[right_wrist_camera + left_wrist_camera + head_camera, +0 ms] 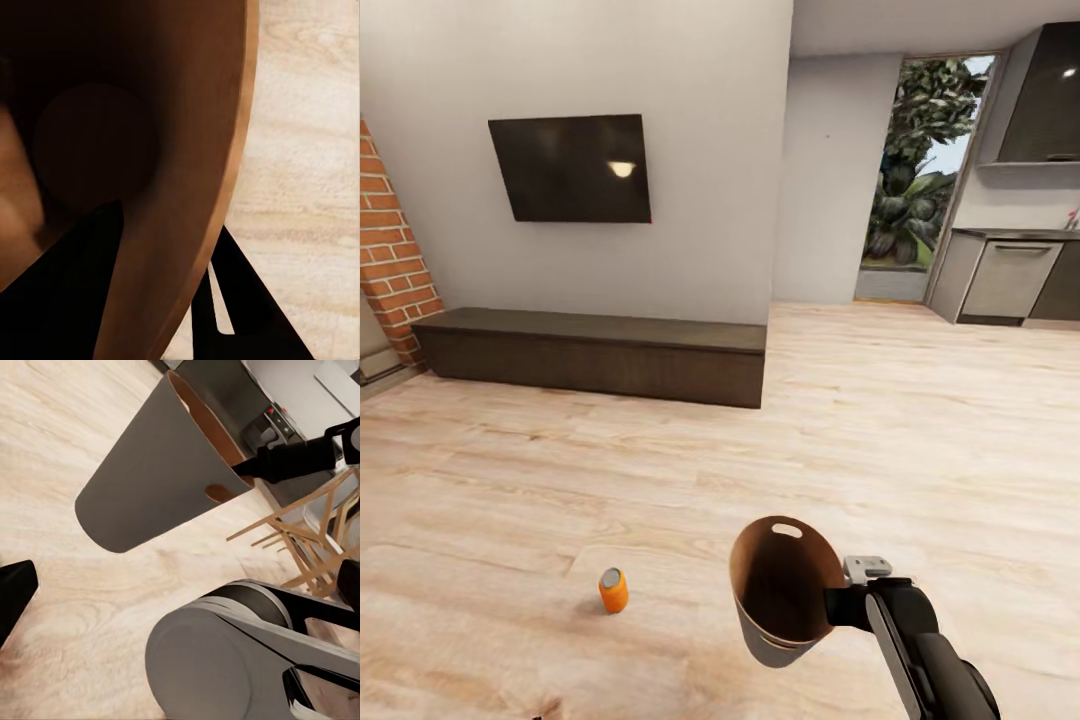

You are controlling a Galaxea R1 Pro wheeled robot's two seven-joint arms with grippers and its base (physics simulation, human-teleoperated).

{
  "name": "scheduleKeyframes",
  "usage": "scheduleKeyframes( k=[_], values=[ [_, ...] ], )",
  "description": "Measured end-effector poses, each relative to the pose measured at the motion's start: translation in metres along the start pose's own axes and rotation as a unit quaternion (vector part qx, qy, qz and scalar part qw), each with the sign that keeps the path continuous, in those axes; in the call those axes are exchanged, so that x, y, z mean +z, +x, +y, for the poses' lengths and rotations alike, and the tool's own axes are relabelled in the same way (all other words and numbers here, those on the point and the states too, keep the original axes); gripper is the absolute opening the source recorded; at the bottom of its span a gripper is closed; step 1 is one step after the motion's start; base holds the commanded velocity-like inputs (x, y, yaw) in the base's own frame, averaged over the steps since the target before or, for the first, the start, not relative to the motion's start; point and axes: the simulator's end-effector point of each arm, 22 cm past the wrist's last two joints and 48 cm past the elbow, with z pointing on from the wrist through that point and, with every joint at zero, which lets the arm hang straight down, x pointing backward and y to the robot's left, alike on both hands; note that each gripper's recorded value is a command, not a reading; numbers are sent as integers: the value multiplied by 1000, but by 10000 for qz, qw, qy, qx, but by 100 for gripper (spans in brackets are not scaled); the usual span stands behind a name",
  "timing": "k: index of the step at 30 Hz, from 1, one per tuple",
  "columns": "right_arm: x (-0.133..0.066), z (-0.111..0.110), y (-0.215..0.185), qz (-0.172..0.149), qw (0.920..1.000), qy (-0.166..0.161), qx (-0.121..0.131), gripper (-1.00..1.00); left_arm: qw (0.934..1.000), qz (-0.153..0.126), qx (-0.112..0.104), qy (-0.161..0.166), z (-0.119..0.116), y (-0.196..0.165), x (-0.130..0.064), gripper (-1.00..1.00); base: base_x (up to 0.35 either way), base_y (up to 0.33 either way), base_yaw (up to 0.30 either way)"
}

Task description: Put the three can of soda from the living room inside the tash can in the kitchen.

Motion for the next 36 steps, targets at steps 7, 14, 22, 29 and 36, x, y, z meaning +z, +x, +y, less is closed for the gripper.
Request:
scheduleKeyframes(
  k=[7, 14, 22, 29, 36],
  values=[
    [0, 0, 0, 4, 10000, 2, -1, -100, 10000, 0, -4, -3, 0, 0, 0, 100, 325, 126, 20],
    [0, -2, 0, 5, 10000, 52, -31, -100, 10000, -1, -5, -4, 0, 0, 0, 100, 317, 143, 1],
    [0, -2, 1, 8, 10000, 44, -26, -100, 10000, -2, -4, -8, 0, 0, 0, 100, 294, 193, 0],
    [0, -1, 1, 12, 10000, 29, -17, -100, 10000, -13, 8, -20, 1, -1, -1, 100, 278, 185, 0],
    [0, -2, 1, 13, 10000, 40, -23, -100, 10000, -27, 17, -29, 1, -1, -2, 100, 77, 41, 0]
  ],
)
